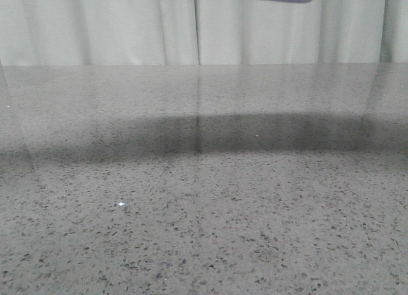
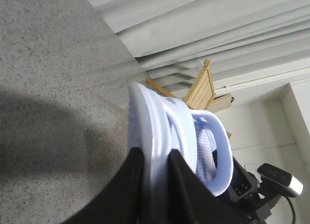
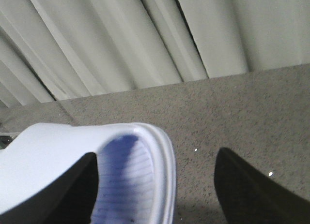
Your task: Insert blue slippers together front up
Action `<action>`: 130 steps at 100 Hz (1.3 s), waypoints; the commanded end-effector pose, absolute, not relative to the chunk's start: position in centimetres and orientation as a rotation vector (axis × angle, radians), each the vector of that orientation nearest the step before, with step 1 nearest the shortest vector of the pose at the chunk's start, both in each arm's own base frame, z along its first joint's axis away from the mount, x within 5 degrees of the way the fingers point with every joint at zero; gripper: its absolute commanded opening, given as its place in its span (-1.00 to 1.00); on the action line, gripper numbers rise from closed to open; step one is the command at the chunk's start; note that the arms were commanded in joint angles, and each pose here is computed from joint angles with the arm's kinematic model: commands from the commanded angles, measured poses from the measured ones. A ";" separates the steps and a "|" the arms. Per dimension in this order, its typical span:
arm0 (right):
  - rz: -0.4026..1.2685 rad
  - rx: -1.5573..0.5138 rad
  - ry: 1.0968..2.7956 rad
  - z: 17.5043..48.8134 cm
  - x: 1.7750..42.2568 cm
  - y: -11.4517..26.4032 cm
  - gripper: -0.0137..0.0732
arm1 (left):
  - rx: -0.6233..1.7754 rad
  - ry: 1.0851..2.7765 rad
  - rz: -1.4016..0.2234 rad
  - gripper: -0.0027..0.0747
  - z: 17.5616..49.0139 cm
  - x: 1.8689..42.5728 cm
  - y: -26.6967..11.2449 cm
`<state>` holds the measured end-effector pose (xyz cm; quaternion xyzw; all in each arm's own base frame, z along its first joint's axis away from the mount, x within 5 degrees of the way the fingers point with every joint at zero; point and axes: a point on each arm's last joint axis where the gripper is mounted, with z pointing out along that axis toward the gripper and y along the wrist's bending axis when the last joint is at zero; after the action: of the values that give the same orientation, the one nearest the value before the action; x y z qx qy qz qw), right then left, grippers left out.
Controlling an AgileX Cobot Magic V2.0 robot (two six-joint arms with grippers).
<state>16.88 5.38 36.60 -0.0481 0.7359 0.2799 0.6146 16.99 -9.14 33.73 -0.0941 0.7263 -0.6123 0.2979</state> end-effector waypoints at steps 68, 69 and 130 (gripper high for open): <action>0.473 -0.126 1.515 39.9 13.9 4.0 0.34 | -0.293 2.009 -1.681 -0.86 32.5 19.1 -9.8; 0.473 -0.126 1.515 39.9 13.9 4.0 0.34 | -0.289 2.013 -1.677 -0.86 32.5 19.1 -9.8; 0.480 -0.134 1.518 39.8 13.8 4.1 0.34 | -0.322 2.150 -1.558 -0.86 29.9 20.8 -9.8</action>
<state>14.14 4.27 38.45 -0.0621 0.6988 0.2197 0.6779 20.72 -9.47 28.64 -0.1174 0.8020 -0.5372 0.2333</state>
